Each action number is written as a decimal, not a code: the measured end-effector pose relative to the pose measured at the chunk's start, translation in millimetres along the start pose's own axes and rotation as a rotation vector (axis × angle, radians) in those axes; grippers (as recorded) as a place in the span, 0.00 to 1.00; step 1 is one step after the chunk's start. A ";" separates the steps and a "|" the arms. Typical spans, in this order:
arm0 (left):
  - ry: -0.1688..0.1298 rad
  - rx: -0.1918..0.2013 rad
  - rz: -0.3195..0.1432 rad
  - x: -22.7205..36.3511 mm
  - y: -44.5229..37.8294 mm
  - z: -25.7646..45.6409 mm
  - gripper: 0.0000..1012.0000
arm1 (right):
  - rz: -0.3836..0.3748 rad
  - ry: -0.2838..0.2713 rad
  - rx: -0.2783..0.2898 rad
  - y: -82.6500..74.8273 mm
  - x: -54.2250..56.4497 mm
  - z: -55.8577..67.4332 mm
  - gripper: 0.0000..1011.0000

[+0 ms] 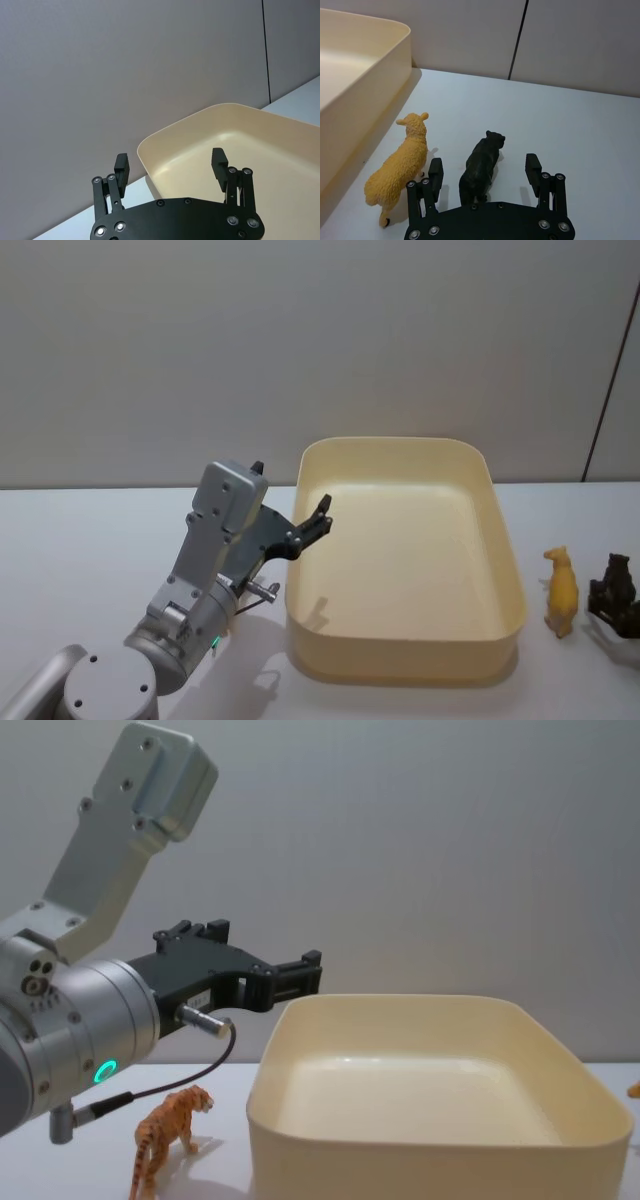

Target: Pick up the toy alternately with two hands and place it into the central storage box.

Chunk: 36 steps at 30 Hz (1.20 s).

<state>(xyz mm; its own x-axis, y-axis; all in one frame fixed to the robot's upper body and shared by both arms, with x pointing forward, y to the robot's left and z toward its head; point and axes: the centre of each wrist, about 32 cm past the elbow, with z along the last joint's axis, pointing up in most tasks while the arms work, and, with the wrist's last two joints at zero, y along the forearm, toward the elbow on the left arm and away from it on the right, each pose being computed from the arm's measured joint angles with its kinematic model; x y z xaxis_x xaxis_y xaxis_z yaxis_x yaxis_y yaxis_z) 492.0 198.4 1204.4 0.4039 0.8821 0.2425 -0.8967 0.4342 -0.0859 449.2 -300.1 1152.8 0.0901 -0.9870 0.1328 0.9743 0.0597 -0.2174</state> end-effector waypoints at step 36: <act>0.000 0.000 0.000 0.0 0.0 0.0 0.99 | 0.010 -0.027 -0.015 34.3 -15.8 -7.0 0.25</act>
<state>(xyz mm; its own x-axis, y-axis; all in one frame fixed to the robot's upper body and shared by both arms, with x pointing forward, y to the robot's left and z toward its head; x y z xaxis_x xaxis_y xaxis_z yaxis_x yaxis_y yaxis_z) 492.0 198.4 1204.4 0.4039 0.8821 0.2425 -0.8967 0.4342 -0.0860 479.8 -283.5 1136.5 0.1057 -0.9819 0.1569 0.9700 0.0671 -0.2337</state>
